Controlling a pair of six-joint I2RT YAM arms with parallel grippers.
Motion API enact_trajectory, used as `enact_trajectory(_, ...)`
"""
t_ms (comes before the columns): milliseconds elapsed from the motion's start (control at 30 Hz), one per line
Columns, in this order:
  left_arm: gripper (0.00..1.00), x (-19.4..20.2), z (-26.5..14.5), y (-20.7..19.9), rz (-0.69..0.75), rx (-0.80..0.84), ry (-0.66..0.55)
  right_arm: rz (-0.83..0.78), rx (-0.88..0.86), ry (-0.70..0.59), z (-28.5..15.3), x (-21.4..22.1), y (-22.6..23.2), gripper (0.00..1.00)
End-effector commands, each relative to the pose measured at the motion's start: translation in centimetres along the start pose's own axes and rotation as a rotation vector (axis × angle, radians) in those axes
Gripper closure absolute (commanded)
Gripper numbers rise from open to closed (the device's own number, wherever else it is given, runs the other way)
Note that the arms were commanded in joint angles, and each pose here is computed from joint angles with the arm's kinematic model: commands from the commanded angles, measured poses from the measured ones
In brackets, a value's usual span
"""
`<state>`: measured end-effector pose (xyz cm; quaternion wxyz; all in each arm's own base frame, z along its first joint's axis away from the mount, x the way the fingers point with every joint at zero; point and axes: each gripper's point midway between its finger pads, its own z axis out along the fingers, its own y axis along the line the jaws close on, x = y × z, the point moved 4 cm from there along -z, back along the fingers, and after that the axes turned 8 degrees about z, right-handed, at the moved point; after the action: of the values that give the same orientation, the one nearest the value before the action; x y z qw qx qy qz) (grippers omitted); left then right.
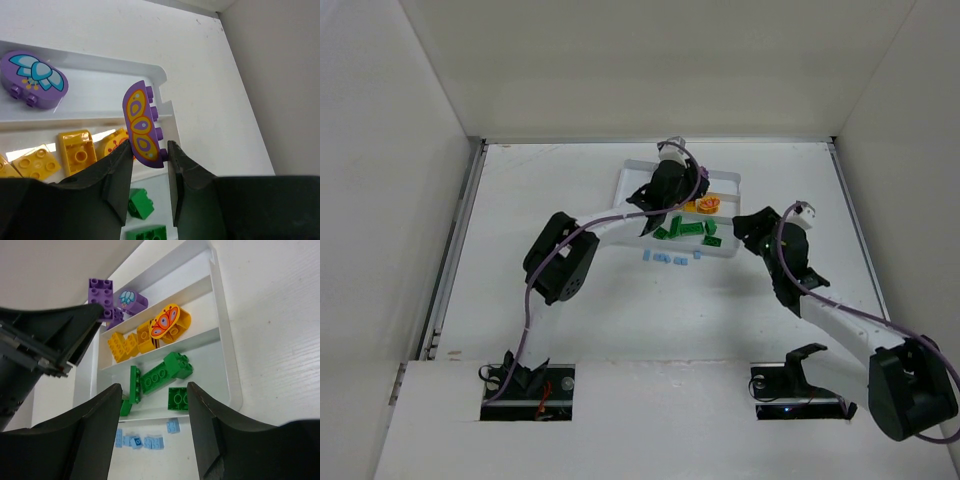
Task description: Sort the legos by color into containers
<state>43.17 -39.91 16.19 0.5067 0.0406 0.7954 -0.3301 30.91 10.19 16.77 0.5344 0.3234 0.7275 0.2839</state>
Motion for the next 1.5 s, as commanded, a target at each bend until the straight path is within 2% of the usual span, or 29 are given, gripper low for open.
enact_trajectory(0,0.80,-1.6,1.6,0.7,-0.094,-0.070,-0.002,0.019,-0.037,-0.034,-0.2,-0.4,0.6,0.40)
enact_trajectory(167,0.80,-1.6,4.5,1.1,-0.217,-0.113,0.002,0.023,-0.045,-0.026,0.1,-0.1,0.7,0.39)
enact_trajectory(367,0.80,-1.3,6.0,2.6,-0.319,-0.185,-0.018,0.036,-0.061,-0.007,0.2,0.4,0.7,0.39)
enact_trajectory(567,0.78,-1.0,7.5,2.7,-0.355,-0.185,-0.031,0.052,-0.078,0.020,0.5,0.9,0.9,0.39)
enact_trajectory(767,0.64,-1.4,8.0,2.4,-0.354,-0.165,-0.041,0.053,-0.087,0.025,0.5,1.1,1.2,0.39)
enact_trajectory(967,0.50,-3.5,6.8,1.2,-0.316,-0.118,-0.077,0.045,-0.091,0.025,0.5,1.1,1.4,0.41)
enact_trajectory(1000,0.49,-4.0,6.3,0.8,-0.307,-0.105,-0.083,0.042,-0.096,0.023,0.4,1.1,1.5,0.45)
enact_trajectory(1033,0.49,-4.4,5.8,0.6,-0.298,-0.095,-0.084,0.033,-0.098,0.025,0.3,1.2,1.5,0.53)
enact_trajectory(1100,0.53,-5.7,4.2,-0.2,-0.264,-0.064,-0.095,0.012,-0.111,0.043,0.3,1.4,2.1,0.64)
enact_trajectory(1200,0.60,-7.3,0.6,-1.3,-0.178,-0.015,-0.130,-0.046,-0.141,0.076,-0.1,2.5,3.4,0.75)
enact_trajectory(1333,0.73,-7.2,-5.9,-1.3,-0.035,0.003,-0.125,-0.150,-0.123,0.119,0.4,4.6,4.3,0.80)
enact_trajectory(1467,0.74,-4.3,-12.9,0.3,0.060,-0.017,-0.091,-0.273,-0.110,0.197,0.7,7.0,5.2,0.76)
